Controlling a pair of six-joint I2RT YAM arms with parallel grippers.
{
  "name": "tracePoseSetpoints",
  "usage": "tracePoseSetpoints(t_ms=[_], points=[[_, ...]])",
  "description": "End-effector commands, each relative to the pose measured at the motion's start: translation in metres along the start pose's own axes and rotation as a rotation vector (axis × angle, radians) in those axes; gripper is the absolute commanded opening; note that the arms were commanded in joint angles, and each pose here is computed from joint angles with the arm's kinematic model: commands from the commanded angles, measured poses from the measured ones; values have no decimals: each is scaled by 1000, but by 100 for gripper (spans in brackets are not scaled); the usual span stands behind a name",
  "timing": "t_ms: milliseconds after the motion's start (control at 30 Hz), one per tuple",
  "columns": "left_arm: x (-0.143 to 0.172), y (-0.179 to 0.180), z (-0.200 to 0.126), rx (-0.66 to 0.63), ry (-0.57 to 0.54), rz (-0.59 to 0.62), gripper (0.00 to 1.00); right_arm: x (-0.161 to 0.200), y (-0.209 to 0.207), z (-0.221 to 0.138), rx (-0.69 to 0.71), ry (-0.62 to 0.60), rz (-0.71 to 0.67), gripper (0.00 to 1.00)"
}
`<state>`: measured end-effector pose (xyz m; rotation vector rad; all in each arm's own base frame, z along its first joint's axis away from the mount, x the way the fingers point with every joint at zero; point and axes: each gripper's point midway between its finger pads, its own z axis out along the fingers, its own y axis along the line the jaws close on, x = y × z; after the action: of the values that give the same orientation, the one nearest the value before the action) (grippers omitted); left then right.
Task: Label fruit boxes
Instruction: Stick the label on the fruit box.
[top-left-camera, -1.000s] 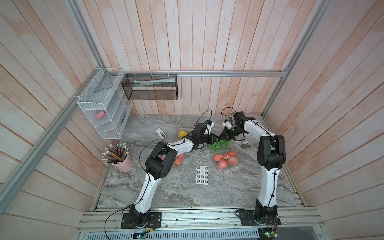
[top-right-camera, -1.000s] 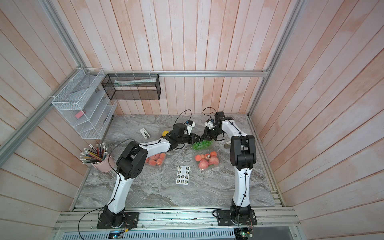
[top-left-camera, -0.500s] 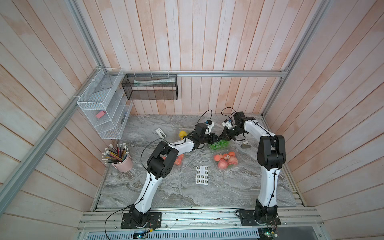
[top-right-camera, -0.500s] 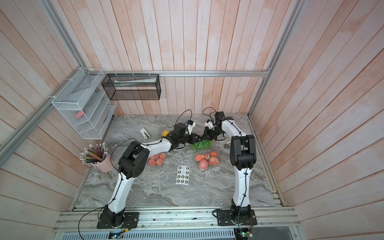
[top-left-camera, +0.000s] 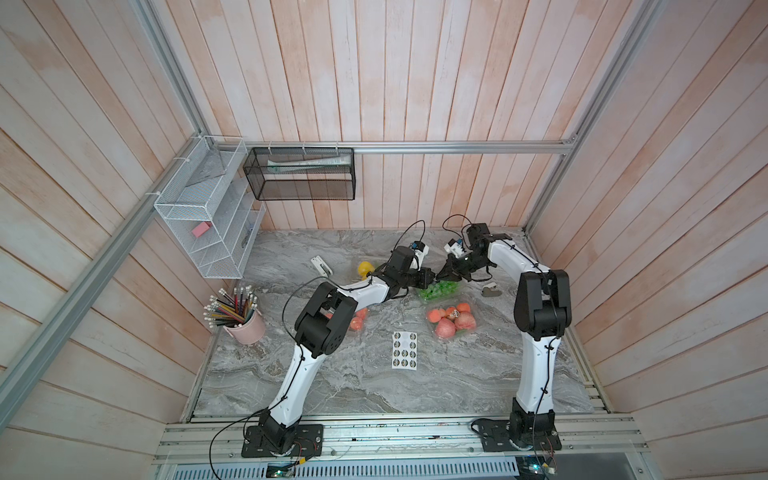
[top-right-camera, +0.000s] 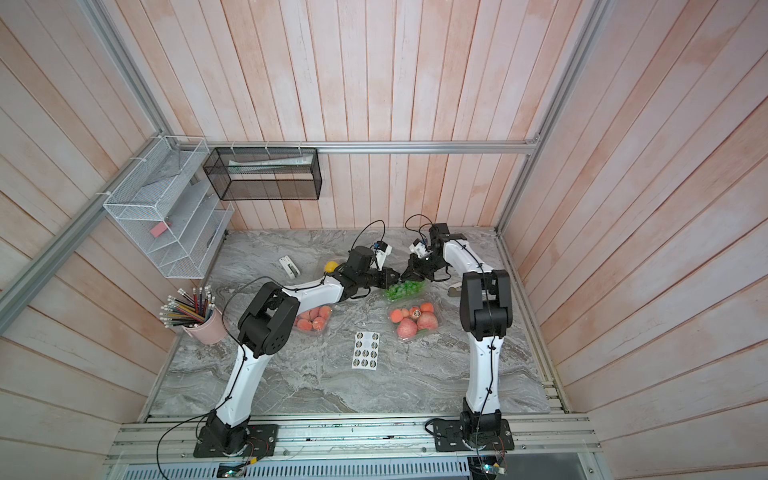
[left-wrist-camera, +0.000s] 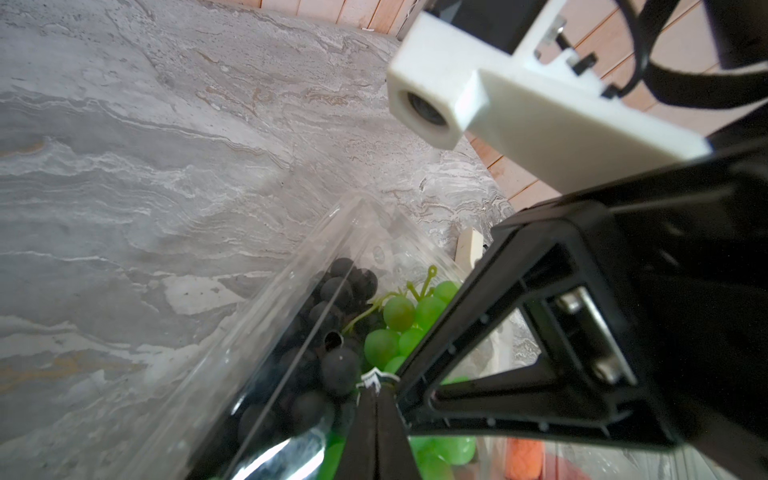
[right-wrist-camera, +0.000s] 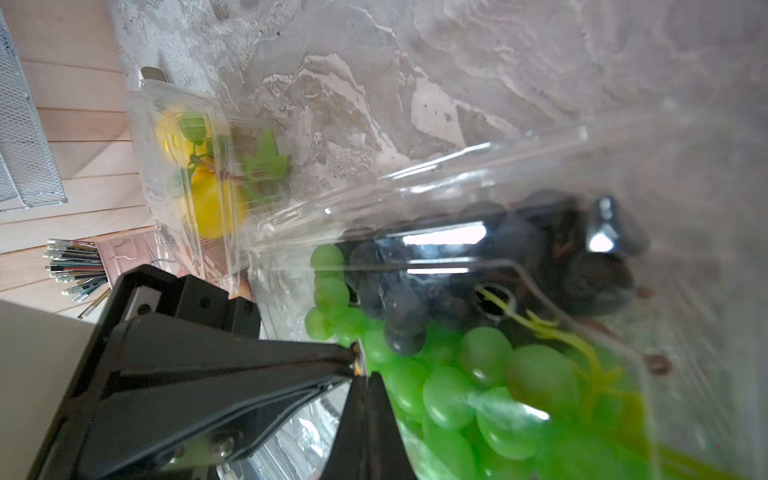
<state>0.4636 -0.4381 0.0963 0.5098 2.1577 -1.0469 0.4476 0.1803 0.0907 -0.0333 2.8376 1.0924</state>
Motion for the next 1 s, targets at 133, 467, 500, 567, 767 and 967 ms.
tracePoseSetpoints(t_ms=[133,467,500,567,767,967], points=[[35,23,9,-82,98,-6,5,4,-3,1,25,15,15,0],[43,29,11,-95,117,-6,3,-2,3,-14,65,-25,1,11],[42,28,11,-95,117,-6,3,-3,4,-17,68,-29,-1,12],[42,27,11,-96,117,-4,3,-5,7,-21,75,-41,-7,13],[41,27,10,-97,115,-3,3,-13,19,-39,93,-94,-31,9],[37,26,10,-94,102,-3,2,-12,26,-33,56,-84,-37,0]])
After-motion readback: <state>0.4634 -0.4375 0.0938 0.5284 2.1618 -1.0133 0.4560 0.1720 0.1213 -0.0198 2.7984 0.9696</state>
